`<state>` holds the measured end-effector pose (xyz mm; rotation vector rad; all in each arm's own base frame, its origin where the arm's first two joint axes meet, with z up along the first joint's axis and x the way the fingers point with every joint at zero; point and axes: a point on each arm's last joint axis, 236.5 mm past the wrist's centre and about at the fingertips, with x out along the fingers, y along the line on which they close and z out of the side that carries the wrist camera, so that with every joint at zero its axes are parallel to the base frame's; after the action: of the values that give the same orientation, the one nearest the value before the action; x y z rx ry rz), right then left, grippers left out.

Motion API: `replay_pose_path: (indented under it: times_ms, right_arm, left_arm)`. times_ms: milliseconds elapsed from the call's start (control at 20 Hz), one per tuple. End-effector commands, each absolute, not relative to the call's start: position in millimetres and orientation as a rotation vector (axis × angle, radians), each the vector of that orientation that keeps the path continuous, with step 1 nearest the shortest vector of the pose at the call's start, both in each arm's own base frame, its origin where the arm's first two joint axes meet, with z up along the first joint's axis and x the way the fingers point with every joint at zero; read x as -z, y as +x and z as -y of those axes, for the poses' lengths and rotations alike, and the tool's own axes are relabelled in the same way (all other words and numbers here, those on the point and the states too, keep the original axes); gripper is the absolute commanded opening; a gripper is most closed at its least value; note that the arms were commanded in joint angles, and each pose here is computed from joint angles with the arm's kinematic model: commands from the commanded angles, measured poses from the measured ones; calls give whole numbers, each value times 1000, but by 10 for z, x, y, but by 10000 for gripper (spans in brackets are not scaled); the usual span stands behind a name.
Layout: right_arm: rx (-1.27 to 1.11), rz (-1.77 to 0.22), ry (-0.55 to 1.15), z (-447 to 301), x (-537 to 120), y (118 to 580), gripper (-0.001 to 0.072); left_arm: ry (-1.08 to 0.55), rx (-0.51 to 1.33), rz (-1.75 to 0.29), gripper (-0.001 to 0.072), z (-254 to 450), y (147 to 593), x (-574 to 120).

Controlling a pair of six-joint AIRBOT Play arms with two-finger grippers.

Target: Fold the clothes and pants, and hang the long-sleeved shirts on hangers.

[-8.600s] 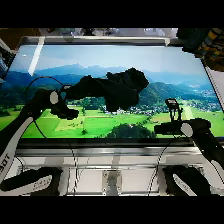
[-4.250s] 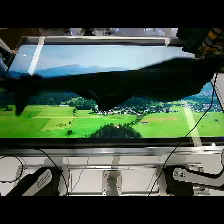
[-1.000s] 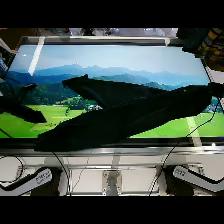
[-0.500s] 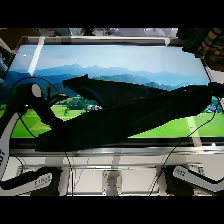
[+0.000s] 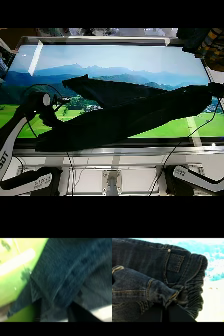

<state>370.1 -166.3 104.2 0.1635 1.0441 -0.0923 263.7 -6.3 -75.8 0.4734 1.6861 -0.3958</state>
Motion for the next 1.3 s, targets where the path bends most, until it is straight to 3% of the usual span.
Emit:
replay_pose_path:
  times_ms: [0,150,200,350,500,650,800,900,1000,1250]
  right_arm:
    - [90,-1049,165,1657,-1037,3693,29]
    - [87,-1055,167,1648,-1030,3680,29]
    - [86,-1056,168,1646,-1028,3677,29]
    - [94,-1040,162,1672,-1046,3709,29]
    - [86,-888,212,1641,-1243,4014,27]
    - [30,-602,440,1514,-1657,4594,24]
    - [-32,-480,565,1526,-1941,4974,24]
    - [-85,-462,479,1533,-2132,5088,25]
    - [-112,-482,350,1550,-2220,5068,25]
    - [1,-872,165,1967,-1328,4455,25]
  left_arm:
    - [438,376,-1635,216,133,2780,915]
    - [421,393,-1706,125,146,2662,1010]
    - [420,398,-1714,26,149,2642,1013]
    - [535,335,-1683,29,-109,2736,874]
    - [637,96,-1539,29,-725,3219,291]
    - [470,-76,-1325,28,-1136,3888,-523]
    - [360,-159,-1134,28,-1371,4362,-1379]
    - [352,-146,-967,28,-1386,4605,-1903]
    - [457,-89,-932,28,-1366,4613,-2096]
    - [472,172,-1102,29,-1009,4369,-1492]
